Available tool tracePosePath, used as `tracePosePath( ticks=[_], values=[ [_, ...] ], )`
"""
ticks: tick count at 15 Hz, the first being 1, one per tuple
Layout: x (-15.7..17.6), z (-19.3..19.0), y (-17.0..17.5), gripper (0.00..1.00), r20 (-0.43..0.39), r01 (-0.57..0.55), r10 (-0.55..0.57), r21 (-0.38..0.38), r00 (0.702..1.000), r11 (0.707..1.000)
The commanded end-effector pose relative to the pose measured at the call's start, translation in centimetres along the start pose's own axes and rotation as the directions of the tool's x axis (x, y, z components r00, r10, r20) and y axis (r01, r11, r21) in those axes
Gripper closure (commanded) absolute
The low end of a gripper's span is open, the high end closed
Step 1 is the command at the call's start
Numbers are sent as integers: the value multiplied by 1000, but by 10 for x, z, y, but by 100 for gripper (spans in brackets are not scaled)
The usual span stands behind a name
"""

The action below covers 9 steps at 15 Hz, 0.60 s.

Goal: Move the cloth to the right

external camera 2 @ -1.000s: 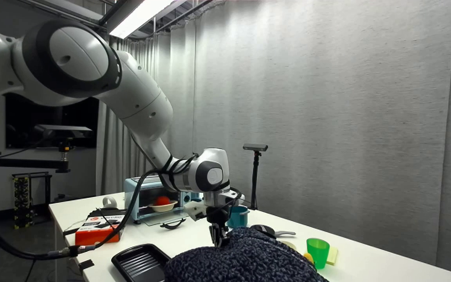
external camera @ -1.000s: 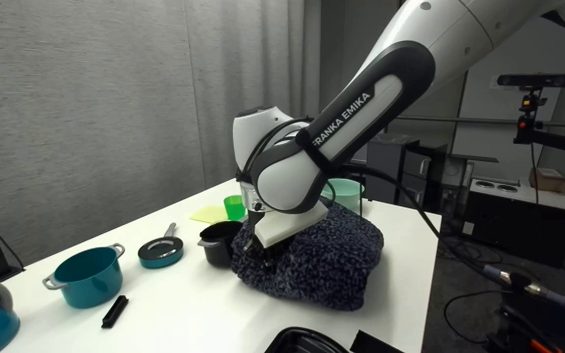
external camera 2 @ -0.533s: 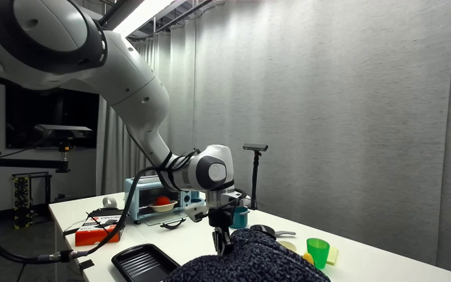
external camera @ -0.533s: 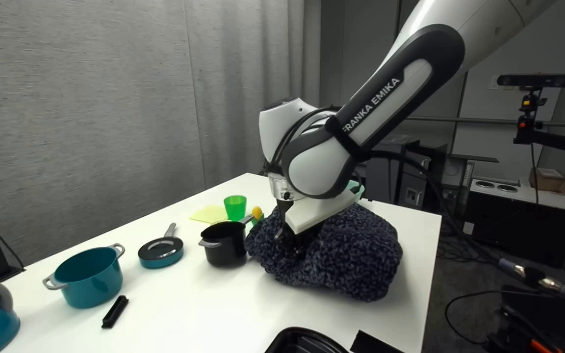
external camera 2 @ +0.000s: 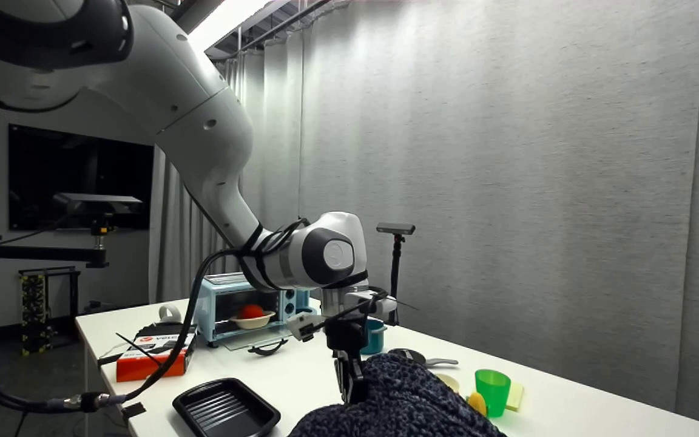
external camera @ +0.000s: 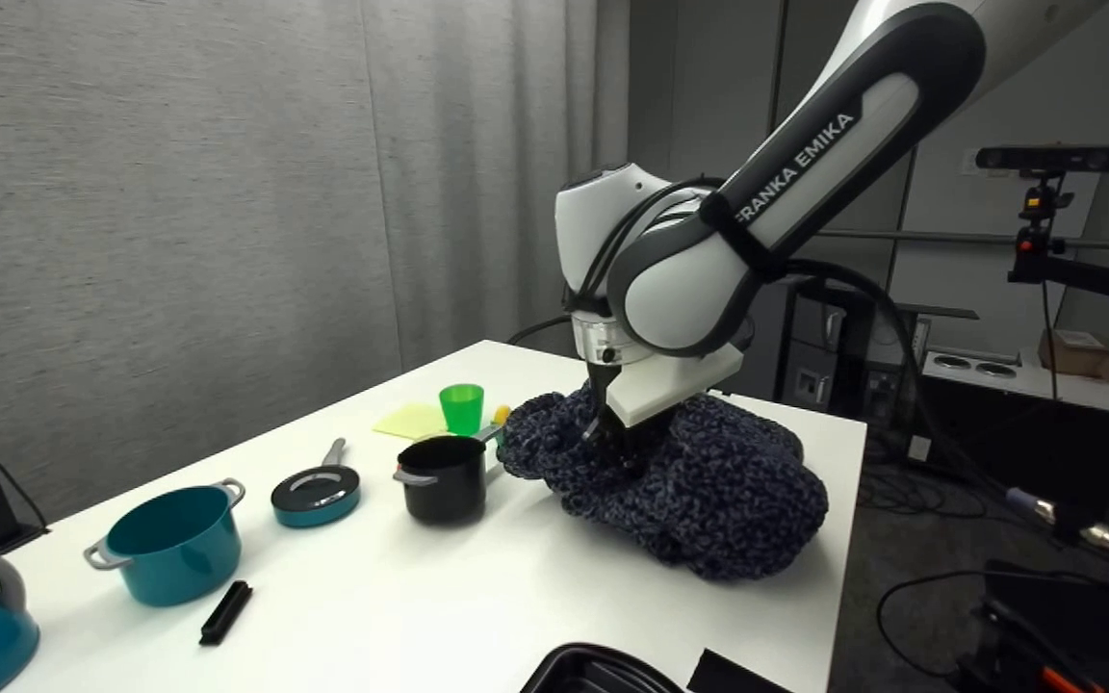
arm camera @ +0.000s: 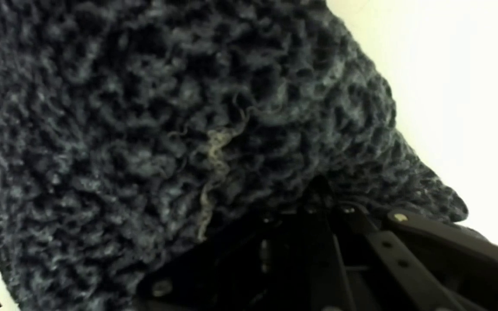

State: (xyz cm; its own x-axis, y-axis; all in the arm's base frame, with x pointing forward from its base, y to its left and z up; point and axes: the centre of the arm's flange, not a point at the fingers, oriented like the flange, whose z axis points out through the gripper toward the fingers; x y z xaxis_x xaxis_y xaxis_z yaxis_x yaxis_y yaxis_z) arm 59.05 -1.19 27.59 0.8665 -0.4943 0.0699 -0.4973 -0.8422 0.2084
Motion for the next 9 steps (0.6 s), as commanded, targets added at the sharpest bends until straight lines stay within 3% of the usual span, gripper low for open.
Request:
tracePosePath(
  ticks=[1,3,7,9],
  values=[
    [-1,-5,10,100,-15,-18,18,4,1000,1000],
    [1,-19,-7,100,-51,27,-25,30,998,999],
    [-1,-17,-9,100,-51,37,-36,2,998,999],
    [5,-29,-22,100,-87,31,-26,59,996,998]
  ],
)
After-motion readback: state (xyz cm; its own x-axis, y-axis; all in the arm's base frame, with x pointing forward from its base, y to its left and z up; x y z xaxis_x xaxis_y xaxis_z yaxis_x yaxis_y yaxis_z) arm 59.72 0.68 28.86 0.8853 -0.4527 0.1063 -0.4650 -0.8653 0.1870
